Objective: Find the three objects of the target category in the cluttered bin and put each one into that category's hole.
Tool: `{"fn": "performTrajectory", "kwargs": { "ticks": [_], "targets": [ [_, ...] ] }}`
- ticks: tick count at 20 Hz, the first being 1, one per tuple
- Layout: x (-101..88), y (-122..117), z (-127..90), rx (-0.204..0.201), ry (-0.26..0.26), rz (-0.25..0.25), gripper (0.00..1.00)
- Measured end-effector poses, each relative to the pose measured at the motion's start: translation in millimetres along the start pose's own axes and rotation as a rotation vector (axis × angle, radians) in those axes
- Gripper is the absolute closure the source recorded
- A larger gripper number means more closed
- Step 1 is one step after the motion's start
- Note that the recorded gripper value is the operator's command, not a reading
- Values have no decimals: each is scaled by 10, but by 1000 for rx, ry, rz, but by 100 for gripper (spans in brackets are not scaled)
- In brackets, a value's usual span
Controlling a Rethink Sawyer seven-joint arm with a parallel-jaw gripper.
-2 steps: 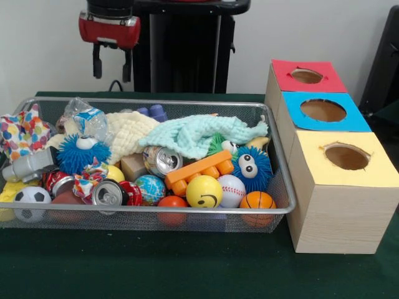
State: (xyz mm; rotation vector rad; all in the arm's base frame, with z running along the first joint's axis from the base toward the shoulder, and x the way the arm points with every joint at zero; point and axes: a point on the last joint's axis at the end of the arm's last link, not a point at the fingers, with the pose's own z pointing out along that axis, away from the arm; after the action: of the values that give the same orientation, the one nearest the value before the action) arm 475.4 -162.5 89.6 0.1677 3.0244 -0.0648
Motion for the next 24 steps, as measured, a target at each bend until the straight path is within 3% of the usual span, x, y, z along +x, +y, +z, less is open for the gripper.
{"fn": "performTrajectory", "kwargs": {
  "ticks": [4, 10, 16, 24],
  "targets": [
    [-109, 3, 54, -56, -6, -27, 0],
    [-300, 71, 123, -144, 33, -118, 0],
    [-567, 158, 207, -209, 59, -285, 0],
    [-919, 161, 283, -259, 32, -504, 0]
  ]
}}
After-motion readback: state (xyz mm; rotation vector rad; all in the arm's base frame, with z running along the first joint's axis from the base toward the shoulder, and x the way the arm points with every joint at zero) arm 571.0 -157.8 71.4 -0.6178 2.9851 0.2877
